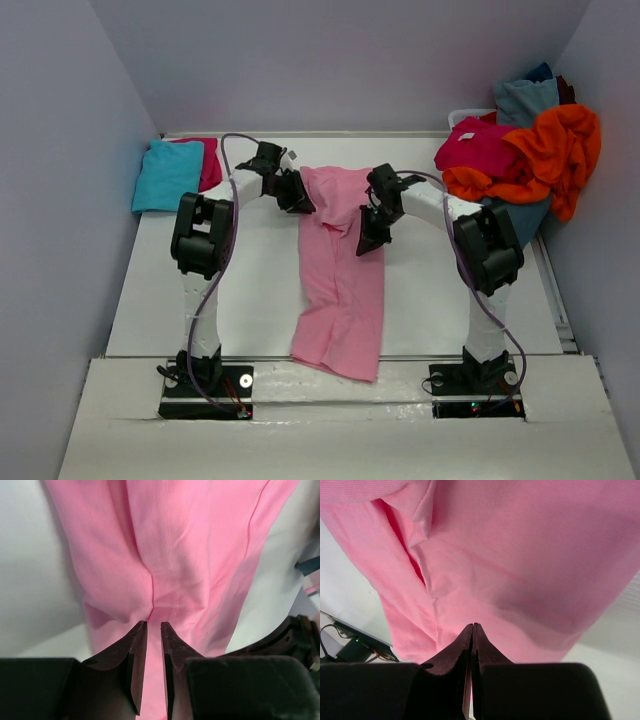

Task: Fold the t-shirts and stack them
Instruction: Smooth out the rectangle-folded T-shirt at the center of the board.

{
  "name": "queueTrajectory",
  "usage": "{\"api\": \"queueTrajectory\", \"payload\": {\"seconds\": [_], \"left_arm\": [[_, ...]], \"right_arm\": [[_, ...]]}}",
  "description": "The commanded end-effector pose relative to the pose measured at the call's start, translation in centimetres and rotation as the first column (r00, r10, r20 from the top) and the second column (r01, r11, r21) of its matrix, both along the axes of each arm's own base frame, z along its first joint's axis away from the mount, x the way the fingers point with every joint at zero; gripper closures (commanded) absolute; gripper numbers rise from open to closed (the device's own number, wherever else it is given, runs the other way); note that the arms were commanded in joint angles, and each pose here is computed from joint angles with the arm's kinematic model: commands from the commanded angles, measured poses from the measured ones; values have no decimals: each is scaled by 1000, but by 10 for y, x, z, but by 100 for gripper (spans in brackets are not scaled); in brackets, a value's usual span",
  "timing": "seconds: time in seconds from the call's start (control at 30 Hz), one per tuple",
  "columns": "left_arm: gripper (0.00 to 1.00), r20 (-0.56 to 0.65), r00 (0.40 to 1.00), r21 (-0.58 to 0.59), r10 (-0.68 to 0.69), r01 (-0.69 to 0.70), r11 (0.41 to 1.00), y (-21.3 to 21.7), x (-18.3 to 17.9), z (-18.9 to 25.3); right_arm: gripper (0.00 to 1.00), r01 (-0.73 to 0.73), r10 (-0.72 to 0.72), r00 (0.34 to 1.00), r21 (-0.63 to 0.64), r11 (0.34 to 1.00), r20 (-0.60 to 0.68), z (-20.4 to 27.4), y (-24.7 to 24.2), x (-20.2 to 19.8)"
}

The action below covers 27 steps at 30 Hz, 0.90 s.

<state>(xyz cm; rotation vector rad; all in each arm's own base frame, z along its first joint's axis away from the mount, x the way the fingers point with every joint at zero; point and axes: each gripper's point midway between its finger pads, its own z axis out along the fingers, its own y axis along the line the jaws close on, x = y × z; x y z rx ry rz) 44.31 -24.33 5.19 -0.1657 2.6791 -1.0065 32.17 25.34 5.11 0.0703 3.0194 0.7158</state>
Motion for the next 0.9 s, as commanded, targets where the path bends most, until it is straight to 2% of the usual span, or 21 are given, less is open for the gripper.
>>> {"api": "queueTrajectory", "payload": {"seconds": [0.0, 0.2, 0.5, 0.7, 0.87], "left_arm": [[71, 104, 994, 28, 23, -26, 999, 5, 33, 28], [68, 99, 995, -3, 30, -30, 1000, 1, 49, 26], [67, 65, 998, -50, 23, -20, 999, -7, 52, 10], [57, 81, 997, -97, -4, 11, 995, -15, 55, 10], [55, 105, 994, -163, -27, 44, 986, -24, 54, 18]], "right_arm": [[93, -24, 22, 999, 32, 999, 39, 11, 6, -3], [93, -23, 23, 999, 20, 1000, 25, 6, 3, -8], [93, -29, 29, 999, 1, 1000, 23, 5, 1, -7], [93, -30, 30, 999, -5, 1000, 18, 3, 0, -8], [93, -30, 31, 999, -15, 999, 16, 1, -2, -9]]}}
